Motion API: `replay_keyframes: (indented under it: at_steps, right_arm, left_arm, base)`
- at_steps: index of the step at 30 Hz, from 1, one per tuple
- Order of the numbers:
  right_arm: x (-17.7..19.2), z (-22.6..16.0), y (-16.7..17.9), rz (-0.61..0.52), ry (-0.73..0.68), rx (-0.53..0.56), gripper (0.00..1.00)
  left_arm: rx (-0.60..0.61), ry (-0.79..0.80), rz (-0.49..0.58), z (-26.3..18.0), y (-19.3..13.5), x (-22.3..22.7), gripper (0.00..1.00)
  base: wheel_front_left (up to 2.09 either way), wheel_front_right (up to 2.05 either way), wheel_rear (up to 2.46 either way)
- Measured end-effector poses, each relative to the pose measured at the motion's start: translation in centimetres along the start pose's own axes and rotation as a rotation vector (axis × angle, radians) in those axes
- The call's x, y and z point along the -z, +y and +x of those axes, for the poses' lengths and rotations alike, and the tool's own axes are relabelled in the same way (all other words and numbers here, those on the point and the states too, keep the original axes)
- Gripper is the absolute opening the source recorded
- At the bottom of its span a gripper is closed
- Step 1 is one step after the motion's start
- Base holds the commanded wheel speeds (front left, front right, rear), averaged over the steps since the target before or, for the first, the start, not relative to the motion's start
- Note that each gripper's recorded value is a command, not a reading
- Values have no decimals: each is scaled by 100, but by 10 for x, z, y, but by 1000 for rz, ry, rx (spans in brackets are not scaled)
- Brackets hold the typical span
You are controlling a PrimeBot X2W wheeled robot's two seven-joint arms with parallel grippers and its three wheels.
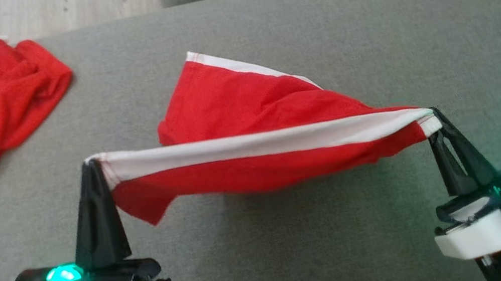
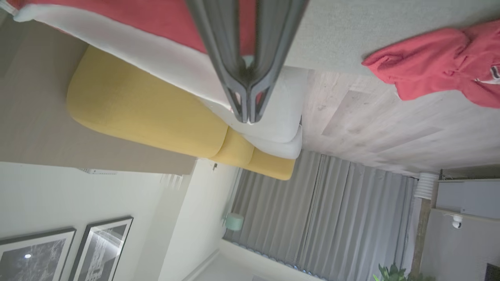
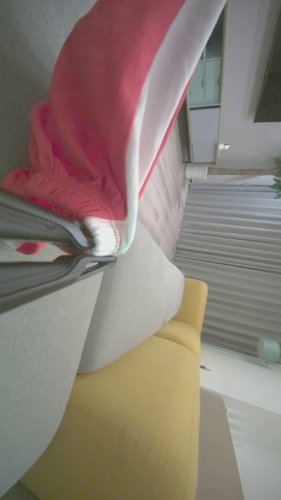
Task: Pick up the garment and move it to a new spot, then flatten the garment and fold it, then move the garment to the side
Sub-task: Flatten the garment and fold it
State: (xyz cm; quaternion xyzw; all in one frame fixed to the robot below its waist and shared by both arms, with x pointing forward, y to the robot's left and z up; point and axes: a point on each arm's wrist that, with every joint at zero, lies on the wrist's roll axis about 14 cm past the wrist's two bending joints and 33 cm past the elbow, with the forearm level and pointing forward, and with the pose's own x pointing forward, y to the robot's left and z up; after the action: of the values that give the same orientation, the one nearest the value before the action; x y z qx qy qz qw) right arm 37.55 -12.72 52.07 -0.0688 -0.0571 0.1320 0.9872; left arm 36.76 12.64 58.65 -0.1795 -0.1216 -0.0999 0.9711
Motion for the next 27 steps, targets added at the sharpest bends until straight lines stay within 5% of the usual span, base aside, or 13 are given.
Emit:
replay_keyframes:
  at_steps: [27]
  right_arm:
    - [134, 63, -13, 8, 301, -16, 0]
  left_arm:
    - [149, 402, 129, 154, 30, 201, 0]
  base:
    - [0, 0, 0]
